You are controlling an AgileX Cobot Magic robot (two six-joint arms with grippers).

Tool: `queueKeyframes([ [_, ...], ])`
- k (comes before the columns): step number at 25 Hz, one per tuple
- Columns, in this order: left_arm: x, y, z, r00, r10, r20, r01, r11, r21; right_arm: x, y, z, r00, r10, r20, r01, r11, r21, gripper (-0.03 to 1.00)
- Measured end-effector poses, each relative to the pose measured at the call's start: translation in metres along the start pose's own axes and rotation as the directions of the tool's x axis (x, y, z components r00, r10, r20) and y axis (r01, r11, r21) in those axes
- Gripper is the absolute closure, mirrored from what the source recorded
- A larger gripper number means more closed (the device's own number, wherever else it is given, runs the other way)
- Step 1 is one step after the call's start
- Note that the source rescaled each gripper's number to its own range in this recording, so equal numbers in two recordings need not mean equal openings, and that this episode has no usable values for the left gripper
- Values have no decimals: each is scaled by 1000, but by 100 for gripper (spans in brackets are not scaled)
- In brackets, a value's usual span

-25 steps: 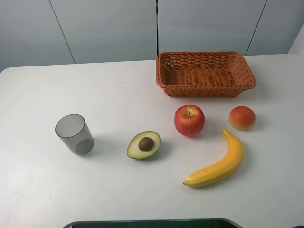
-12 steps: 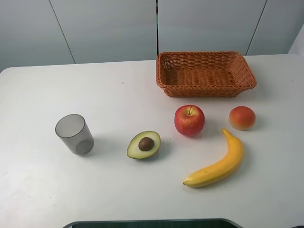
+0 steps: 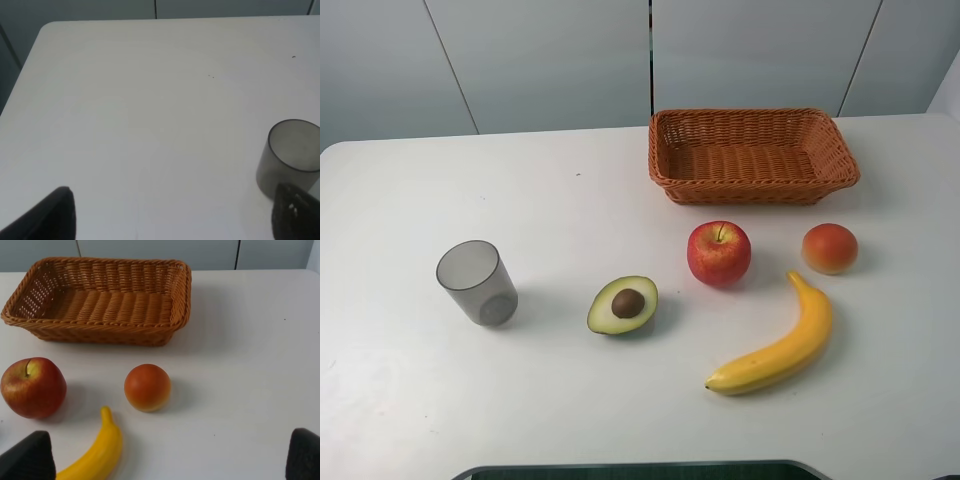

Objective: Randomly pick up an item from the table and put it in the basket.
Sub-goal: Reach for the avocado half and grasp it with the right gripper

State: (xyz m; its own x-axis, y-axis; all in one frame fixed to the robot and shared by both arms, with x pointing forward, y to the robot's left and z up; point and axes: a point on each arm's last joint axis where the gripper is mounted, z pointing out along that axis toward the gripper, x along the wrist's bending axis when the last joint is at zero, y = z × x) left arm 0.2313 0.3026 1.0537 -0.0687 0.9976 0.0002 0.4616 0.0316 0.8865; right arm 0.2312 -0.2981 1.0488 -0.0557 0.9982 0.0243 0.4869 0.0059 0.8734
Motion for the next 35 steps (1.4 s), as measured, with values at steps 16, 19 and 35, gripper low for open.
queueKeyframes([
  [16, 0, 0, 0, 1000, 0, 0, 0, 1000, 0, 1, 49, 8, 1000, 15, 6, -16, 983, 183, -3],
  [19, 0, 0, 0, 1000, 0, 0, 0, 1000, 0, 3, 80, 22, 1000, 25, -3, -23, 966, 256, -3],
  [35, 0, 0, 0, 1000, 0, 0, 0, 1000, 0, 73, 114, 144, 947, -80, -310, 265, 740, 619, -3],
])
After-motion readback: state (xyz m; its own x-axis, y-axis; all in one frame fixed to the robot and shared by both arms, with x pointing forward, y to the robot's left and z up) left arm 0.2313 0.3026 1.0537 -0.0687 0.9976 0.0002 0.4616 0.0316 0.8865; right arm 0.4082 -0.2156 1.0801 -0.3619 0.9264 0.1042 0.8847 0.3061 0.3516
